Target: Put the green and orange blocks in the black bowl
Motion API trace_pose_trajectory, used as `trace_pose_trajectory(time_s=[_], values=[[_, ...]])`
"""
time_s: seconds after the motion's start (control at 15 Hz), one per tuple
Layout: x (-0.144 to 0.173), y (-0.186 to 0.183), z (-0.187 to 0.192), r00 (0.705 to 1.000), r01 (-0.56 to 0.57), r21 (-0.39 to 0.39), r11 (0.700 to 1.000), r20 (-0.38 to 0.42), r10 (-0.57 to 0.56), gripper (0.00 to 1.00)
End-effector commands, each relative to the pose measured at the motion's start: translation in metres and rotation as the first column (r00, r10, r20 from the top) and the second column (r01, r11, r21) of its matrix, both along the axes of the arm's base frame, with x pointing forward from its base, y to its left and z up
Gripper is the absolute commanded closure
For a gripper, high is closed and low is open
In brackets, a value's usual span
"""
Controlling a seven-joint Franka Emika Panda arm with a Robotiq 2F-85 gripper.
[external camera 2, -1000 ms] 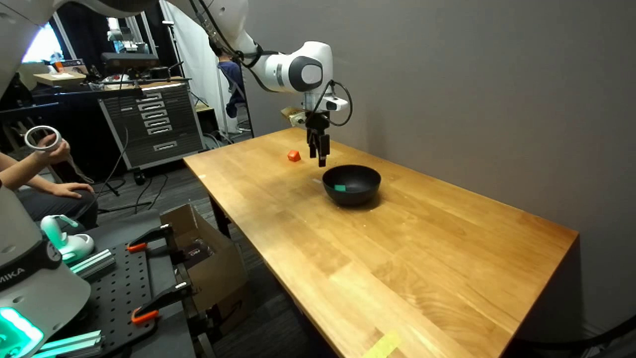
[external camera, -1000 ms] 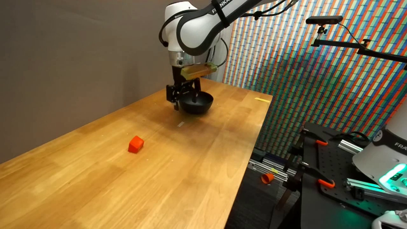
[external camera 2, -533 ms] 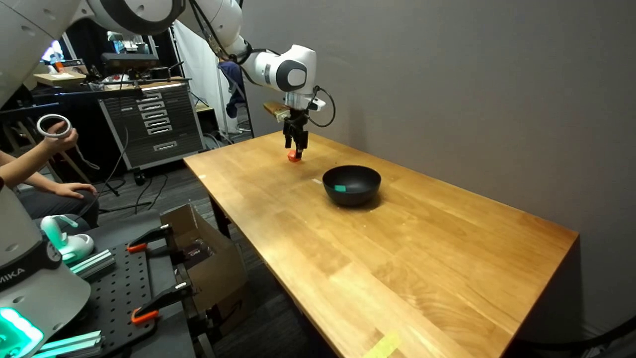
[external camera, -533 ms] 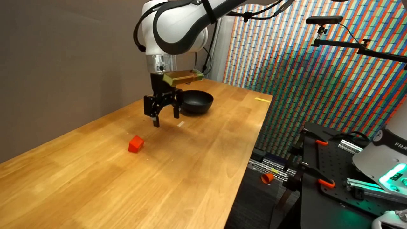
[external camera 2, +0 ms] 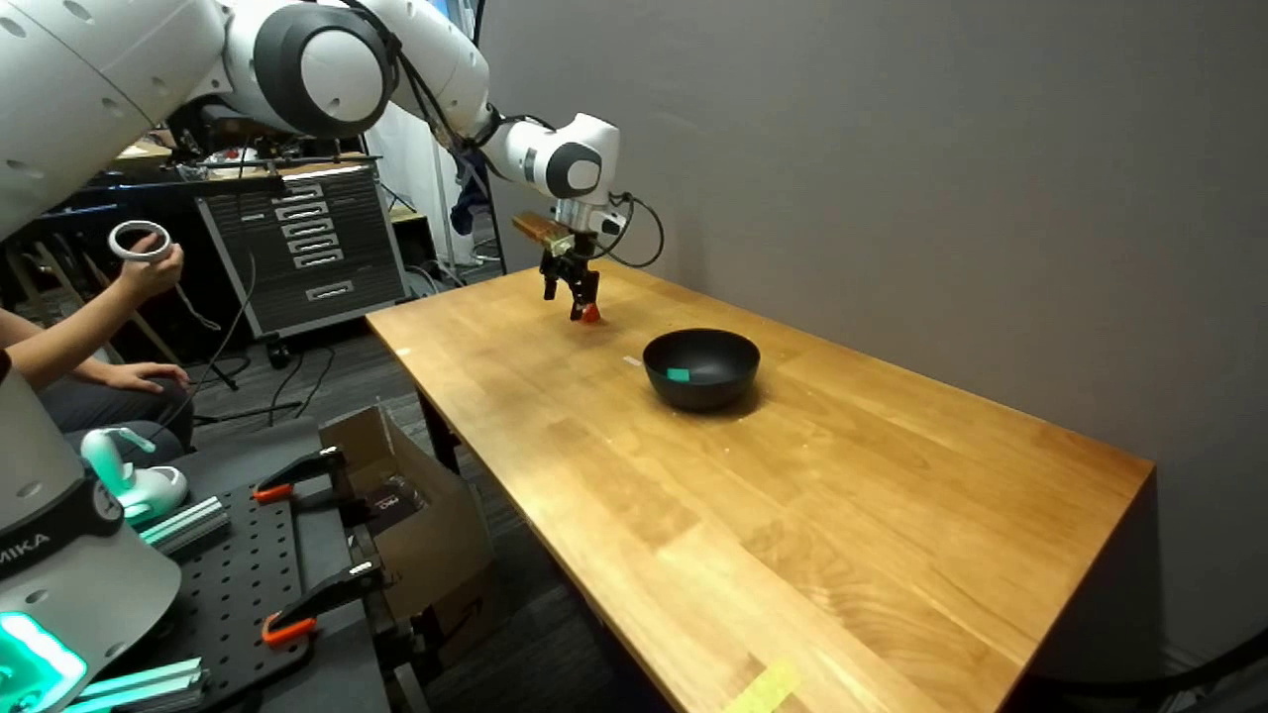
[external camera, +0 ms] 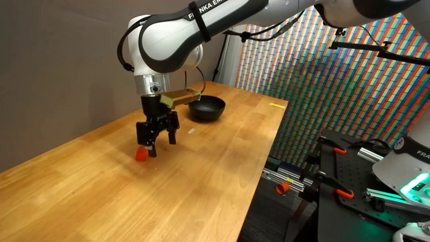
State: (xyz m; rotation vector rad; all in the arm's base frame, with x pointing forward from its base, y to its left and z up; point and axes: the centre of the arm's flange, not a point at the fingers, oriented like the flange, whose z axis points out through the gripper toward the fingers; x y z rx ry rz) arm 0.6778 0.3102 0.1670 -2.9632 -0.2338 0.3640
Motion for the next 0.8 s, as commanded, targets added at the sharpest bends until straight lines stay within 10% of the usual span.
trace_pose_trajectory(time_s=[0.0,0.73], values=[[0.037,0.026,-0.017,0.995,-0.1,0.001,0.995,-0.023,0.1,0.0],[0.086,0.045,-0.029,0.968,-0.216,-0.06,0.975,0.12,0.222,0.0]])
